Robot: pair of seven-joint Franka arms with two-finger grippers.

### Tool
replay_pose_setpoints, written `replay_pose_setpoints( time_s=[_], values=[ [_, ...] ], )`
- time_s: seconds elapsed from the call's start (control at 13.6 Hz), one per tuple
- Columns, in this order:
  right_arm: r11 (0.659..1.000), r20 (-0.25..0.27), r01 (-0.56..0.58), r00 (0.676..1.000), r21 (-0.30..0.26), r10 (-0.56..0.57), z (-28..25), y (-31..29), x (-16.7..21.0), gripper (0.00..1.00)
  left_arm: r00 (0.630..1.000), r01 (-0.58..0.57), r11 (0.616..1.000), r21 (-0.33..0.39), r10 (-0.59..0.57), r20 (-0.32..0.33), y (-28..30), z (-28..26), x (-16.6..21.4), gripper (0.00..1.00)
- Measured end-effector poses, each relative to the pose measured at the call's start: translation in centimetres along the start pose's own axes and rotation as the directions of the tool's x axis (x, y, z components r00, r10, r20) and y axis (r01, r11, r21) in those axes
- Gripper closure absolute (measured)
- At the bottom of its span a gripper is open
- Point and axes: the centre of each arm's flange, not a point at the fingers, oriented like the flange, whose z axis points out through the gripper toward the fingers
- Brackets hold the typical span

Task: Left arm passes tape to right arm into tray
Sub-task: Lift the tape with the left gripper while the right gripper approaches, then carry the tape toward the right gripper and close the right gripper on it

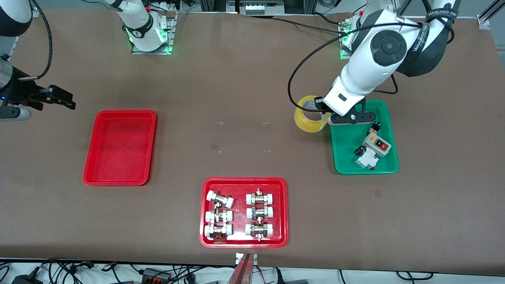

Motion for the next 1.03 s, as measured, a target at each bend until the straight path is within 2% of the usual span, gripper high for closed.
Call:
replay_pose_setpoints(
  time_s=[0.22,0.29,0.44,0.73,0.81,0.95,1.03],
  values=[
    [0.998,0.048,0.062,0.997,0.006,-0.062,2.7,-3.6,1.3,0.00,1.000,0.025,0.993,-0.116,-0.025,-0.001,1.5,-3.0,0.6,0.78],
    [0.997,0.060,0.074,0.995,0.031,-0.076,3.4,-4.8,1.6,0.00,1.000,0.027,0.990,-0.140,-0.027,0.005,2.0,-3.0,0.9,0.78],
    [0.987,0.077,0.068,0.994,0.143,-0.080,4.7,-6.6,2.1,0.00,1.000,0.010,0.981,-0.195,-0.009,0.004,4.8,-1.8,1.3,0.78],
    [0.935,0.086,0.035,0.994,0.354,-0.070,7.3,-9.4,3.8,0.00,0.995,0.030,0.965,-0.259,-0.003,0.104,13.1,4.0,1.3,0.78],
    [0.909,0.088,0.028,0.994,0.415,-0.071,7.6,-10.6,4.0,0.00,0.993,0.040,0.959,-0.281,-0.007,0.115,14.6,5.2,1.7,0.78],
    [0.833,0.094,0.008,0.993,0.553,-0.072,7.9,-12.8,4.4,0.00,0.990,0.103,0.941,-0.322,-0.066,0.124,17.2,7.4,2.3,0.78],
    [0.798,0.091,0.004,0.993,0.603,-0.074,8.0,-13.5,4.6,0.00,0.987,0.141,0.931,-0.337,-0.104,0.127,18.2,8.3,2.3,0.78]
  ],
)
